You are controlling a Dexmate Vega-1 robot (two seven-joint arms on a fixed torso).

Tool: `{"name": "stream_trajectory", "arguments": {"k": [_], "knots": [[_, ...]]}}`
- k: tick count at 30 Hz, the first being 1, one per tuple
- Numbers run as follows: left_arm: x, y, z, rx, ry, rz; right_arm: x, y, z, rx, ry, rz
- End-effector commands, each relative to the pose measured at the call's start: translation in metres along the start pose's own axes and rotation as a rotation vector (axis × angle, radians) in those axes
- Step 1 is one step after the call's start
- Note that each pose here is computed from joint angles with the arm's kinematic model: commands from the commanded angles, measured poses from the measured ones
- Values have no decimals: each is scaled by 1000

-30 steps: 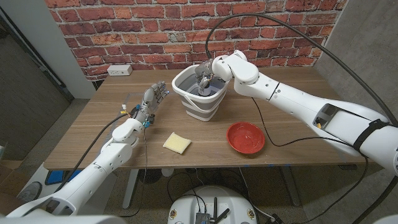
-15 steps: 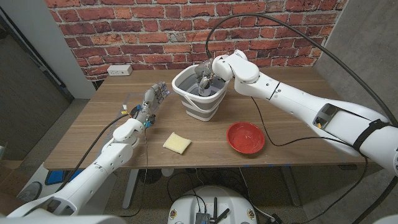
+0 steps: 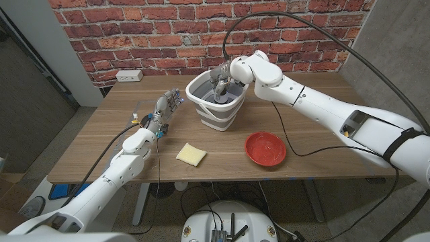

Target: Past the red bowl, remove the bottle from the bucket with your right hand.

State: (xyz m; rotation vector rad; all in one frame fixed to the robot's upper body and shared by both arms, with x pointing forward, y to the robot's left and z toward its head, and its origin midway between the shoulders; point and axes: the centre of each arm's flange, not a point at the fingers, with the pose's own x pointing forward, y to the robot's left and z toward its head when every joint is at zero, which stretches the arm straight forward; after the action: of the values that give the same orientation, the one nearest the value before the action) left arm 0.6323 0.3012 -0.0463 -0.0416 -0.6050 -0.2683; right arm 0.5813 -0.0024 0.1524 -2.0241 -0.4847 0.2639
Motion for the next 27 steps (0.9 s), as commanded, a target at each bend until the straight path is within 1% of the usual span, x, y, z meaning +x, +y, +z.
{"name": "stream_trajectory", "arguments": {"k": [1, 12, 27], "knots": [[1, 0, 0, 0, -5, -2, -9, -14, -3, 0, -6, -7], [2, 2, 3, 6, -5, 0, -17, -27, -7, 9, -25, -6], [7, 3, 7, 16, -8, -3, -39, -50, -18, 40, -44, -18]]}}
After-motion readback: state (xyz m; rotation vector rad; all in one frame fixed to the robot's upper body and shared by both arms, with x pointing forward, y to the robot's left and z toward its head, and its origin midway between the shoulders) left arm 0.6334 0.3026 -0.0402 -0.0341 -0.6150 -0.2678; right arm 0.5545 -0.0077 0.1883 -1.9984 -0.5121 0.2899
